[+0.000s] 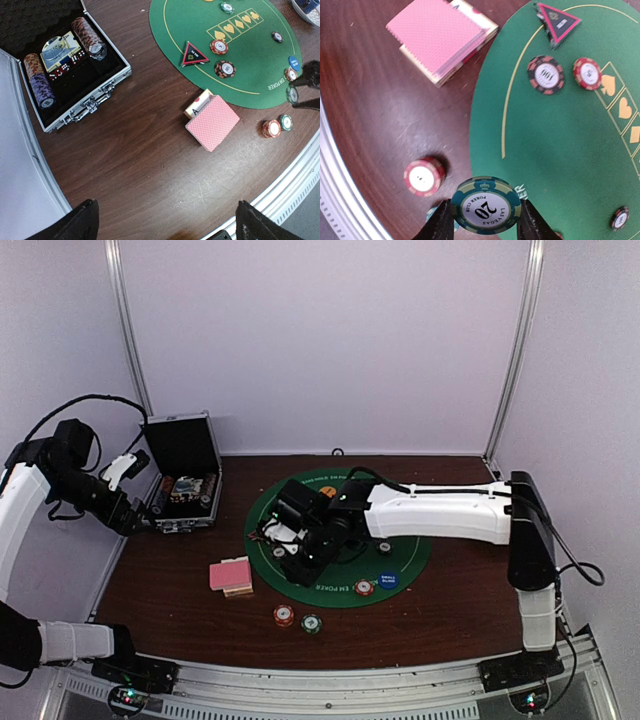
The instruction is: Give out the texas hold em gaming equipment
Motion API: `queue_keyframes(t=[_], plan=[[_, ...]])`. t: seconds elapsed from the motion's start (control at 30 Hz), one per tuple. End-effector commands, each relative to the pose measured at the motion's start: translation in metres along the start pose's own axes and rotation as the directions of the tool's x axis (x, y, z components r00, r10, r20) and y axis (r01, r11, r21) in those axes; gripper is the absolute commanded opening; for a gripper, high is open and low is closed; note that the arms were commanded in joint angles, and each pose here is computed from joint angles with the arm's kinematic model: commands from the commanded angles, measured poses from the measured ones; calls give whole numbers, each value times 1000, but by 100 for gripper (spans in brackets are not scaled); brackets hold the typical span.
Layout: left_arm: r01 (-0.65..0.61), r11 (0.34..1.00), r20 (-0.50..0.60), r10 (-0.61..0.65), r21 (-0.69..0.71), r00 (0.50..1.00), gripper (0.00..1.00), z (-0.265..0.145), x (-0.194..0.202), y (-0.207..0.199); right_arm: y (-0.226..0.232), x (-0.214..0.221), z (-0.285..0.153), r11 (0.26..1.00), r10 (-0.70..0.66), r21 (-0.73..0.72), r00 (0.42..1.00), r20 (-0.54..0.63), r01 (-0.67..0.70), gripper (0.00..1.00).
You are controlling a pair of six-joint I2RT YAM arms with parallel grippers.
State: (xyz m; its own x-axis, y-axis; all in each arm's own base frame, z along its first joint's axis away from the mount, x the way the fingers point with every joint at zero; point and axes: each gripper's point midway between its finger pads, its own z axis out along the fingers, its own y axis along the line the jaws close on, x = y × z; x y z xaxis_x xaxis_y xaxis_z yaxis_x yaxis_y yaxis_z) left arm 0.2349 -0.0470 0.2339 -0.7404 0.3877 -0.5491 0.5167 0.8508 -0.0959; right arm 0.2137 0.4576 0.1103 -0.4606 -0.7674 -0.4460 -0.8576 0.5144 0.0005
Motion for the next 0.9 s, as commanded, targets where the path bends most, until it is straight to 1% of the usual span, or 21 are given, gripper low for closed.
queue_keyframes(t=[0.0,0.17,0.37,0.73,0.8,0.83,0.87], plan=[[-25,1000,35,25,-19,999,98,-9,-8,1,-36,-12,24,997,41,70,999,-14,-39,20],[-32,999,30,33,-14,999,98,-9,-6,-1,-50,-17,57,995,60,84,998,-32,-57,19],[-34,999,32,34,-7,999,98,-10,-7,-2,-51,-16,84,995,76,67,996,-49,-72,19],[-31,1000,27,31,3,999,97,-8,-8,-1,-42,-20,103,995,103,22,993,-48,-102,20],[-31,1000,27,31,4,999,98,-7,-8,-2,-42,-19,105,994,104,22,993,-54,-103,23],[-30,1000,26,30,6,999,98,-7,-8,-2,-42,-19,107,994,105,23,993,-58,-103,27],[-30,1000,25,30,6,999,97,-7,-7,-2,-43,-18,107,994,104,24,993,-62,-102,35]])
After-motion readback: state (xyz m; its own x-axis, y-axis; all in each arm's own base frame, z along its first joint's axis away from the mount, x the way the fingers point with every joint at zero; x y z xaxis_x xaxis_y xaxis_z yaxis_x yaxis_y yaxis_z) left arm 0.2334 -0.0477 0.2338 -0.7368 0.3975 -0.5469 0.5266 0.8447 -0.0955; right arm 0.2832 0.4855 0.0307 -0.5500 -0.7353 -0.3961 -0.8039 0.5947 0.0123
